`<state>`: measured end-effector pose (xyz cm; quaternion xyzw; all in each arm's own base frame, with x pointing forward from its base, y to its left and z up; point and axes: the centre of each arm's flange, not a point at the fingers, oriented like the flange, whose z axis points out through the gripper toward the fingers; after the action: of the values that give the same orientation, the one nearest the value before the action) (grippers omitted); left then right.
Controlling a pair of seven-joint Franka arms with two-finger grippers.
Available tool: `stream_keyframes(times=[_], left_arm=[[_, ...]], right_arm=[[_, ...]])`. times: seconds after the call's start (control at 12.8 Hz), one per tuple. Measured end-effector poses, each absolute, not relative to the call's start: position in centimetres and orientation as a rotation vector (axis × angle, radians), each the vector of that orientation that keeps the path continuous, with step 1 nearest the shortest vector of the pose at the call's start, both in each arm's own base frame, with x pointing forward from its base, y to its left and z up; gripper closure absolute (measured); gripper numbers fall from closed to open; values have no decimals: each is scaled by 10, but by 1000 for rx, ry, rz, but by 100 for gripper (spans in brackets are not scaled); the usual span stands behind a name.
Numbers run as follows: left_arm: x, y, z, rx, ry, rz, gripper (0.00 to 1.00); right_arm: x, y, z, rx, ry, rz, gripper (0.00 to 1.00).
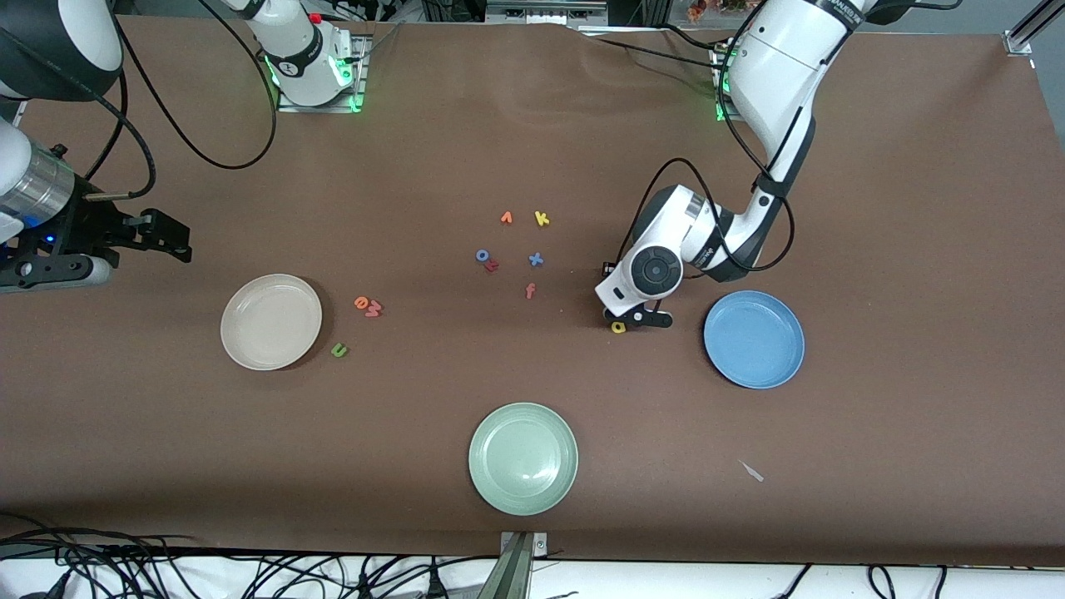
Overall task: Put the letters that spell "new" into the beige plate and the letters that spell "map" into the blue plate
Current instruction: 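Lower the left gripper, grasp the teal letter b and lift it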
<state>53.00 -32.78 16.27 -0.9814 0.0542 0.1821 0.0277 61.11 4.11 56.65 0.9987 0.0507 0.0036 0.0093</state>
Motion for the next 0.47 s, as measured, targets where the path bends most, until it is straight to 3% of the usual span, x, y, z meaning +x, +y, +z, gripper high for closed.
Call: stream_keyframes(times=[0.31, 0.47], left_arm=[[527, -329, 159, -3055, 173, 511, 30], [528, -329, 164, -3060, 175, 498, 50]], right_arm=[[611, 41, 567, 3119, 158, 11, 0], [611, 41, 567, 3119, 158, 11, 0]])
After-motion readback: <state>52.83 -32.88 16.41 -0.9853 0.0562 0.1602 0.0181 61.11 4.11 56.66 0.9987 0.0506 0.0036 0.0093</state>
